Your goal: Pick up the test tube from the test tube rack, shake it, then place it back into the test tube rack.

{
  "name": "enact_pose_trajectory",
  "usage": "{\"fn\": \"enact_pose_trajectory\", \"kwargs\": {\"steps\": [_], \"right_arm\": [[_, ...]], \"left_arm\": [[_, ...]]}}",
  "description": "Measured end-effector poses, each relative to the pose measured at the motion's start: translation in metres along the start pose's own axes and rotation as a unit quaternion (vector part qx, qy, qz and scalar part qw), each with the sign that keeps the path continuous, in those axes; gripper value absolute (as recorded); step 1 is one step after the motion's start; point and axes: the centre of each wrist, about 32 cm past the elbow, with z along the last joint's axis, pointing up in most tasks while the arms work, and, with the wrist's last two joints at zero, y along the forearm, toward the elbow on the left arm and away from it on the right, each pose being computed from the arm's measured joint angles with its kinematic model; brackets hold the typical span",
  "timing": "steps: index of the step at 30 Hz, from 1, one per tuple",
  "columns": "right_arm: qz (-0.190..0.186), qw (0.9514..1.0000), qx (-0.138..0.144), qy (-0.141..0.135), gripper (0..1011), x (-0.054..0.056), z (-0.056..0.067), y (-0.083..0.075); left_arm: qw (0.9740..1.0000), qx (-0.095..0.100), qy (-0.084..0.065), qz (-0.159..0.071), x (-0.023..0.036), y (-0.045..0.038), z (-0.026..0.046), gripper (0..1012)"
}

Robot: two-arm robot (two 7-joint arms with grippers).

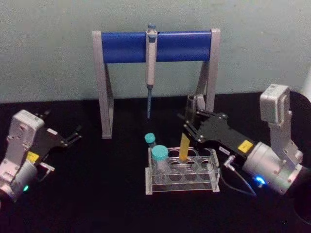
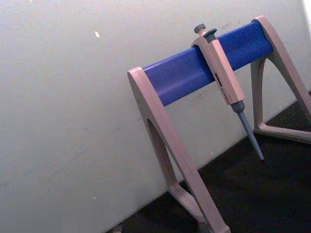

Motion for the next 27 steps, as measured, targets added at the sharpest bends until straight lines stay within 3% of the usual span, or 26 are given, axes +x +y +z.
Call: {"fn": "enact_pose_trajectory", "kwargs": {"steps": [8, 16, 27], "right_arm": [[-0.019, 0.9998, 0.012, -0.002, 235, 0.012, -0.002, 0.016], [-0.040, 0.9991, 0.011, -0.006, 235, 0.020, -0.001, 0.015], [-0.044, 0.9989, 0.009, -0.010, 235, 0.021, 0.000, 0.012]], "left_arm": [[1.0000, 0.000, 0.000, 0.000, 0.0000, 0.0000, 0.0000, 1001], [1.0000, 0.000, 0.000, 0.000, 0.0000, 0.0000, 0.0000, 1001], [1.0000, 0.000, 0.000, 0.000, 0.0000, 0.0000, 0.0000, 1001]]}}
